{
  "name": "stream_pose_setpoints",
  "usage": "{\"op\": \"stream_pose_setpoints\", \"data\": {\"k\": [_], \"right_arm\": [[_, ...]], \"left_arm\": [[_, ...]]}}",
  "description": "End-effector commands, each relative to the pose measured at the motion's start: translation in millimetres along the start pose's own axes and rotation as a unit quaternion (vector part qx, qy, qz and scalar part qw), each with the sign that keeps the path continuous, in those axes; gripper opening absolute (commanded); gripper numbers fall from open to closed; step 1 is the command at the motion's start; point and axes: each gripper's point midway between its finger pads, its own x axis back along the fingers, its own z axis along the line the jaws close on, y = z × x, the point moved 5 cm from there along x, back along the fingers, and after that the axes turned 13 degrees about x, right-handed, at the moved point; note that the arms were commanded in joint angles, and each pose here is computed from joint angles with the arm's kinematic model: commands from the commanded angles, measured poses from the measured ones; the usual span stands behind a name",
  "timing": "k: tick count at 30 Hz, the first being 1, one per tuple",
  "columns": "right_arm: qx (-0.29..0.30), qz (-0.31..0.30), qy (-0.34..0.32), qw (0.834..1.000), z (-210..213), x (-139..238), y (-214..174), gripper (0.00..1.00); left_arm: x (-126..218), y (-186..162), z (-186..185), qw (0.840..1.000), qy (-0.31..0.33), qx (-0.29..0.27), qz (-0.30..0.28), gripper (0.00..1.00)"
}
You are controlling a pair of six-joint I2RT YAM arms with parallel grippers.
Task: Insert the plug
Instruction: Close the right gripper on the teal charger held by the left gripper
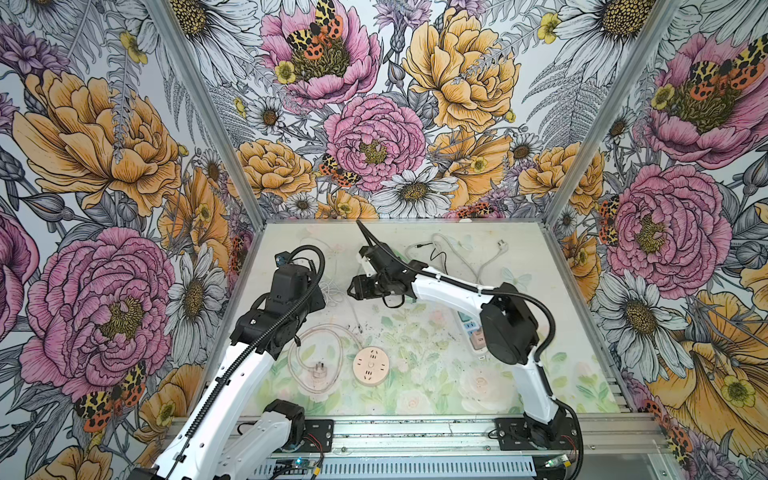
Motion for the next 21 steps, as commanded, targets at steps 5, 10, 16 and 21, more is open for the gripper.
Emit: {"op": "stream_pose_setpoints", "data": {"k": [5, 10, 16, 21], "right_arm": [[0.037, -0.053, 0.028, 0.998, 1, 97, -4, 0.56], [0.075, -0.066, 0.068, 0.993, 7, 124, -4, 0.57], [0.105, -0.056, 0.143, 0.983, 24, 114, 2, 0.57], [0.115, -0.053, 0.163, 0.978, 27, 111, 2, 0.56]], "left_arm": [[-6, -13, -36, 0.987, -0.143, -0.067, 0.036, 0.34], [1, -31, -54, 0.976, -0.175, -0.126, 0.045, 0.34], [12, -59, -77, 0.956, -0.233, -0.170, 0.058, 0.36], [13, -72, -81, 0.951, -0.230, -0.197, 0.060, 0.36]]}}
